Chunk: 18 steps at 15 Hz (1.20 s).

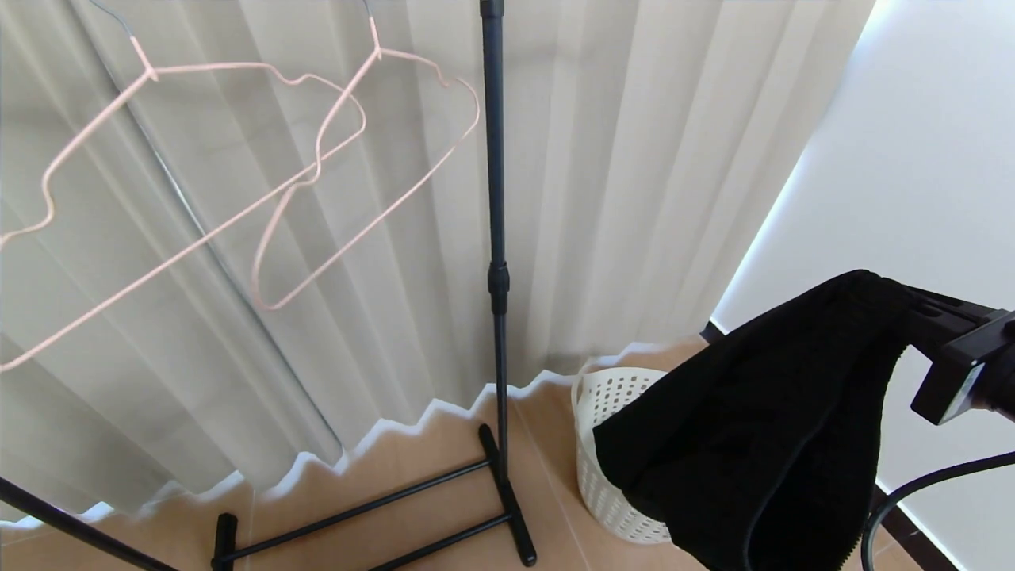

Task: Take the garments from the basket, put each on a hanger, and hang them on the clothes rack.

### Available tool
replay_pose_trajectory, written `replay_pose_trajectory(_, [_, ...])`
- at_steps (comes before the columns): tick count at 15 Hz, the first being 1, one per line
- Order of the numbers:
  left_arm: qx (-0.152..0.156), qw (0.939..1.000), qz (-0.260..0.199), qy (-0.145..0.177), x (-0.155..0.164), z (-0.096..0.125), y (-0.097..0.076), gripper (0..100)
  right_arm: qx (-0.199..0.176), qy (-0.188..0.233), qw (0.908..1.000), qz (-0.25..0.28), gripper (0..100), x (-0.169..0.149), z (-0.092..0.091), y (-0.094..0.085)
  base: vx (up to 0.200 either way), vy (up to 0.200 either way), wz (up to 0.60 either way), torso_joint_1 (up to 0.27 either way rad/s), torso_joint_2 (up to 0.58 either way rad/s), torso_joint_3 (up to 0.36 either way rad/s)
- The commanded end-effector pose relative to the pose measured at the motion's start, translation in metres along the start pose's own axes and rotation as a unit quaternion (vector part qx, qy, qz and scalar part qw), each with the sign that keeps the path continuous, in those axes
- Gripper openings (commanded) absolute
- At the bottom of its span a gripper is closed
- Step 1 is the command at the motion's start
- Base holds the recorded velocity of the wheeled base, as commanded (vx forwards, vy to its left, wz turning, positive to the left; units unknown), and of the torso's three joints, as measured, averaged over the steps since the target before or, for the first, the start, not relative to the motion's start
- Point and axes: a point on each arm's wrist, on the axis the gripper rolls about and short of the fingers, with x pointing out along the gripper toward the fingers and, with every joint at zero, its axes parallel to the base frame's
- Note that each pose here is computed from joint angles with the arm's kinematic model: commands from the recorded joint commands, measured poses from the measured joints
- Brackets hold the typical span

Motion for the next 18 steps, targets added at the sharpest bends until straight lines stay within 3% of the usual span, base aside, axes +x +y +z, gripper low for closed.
replay_pose_trajectory(1, [0.000, 1.0000, 0.000, 0.000, 0.0000, 0.0000, 0.0000, 100, -0.004, 0.001, 1.0000, 0.000, 0, -0.0004, -0.0017, 0.0002, 0.000, 0.000, 0.00, 0.159, -0.50, -0.149])
replay_pose_trajectory(7, [0.000, 1.0000, 0.000, 0.000, 0.0000, 0.0000, 0.0000, 100, -0.008, 0.002, 1.0000, 0.001, 0, -0.0004, -0.0022, 0.0003, 0.000, 0.000, 0.00, 0.198, -0.53, -0.138])
replay_pose_trajectory(18, [-0.001, 1.0000, 0.000, 0.000, 0.0000, 0.0000, 0.0000, 100, -0.009, 0.003, 1.0000, 0.001, 0, -0.0005, -0.0032, 0.0004, 0.000, 0.000, 0.00, 0.217, -0.51, -0.281])
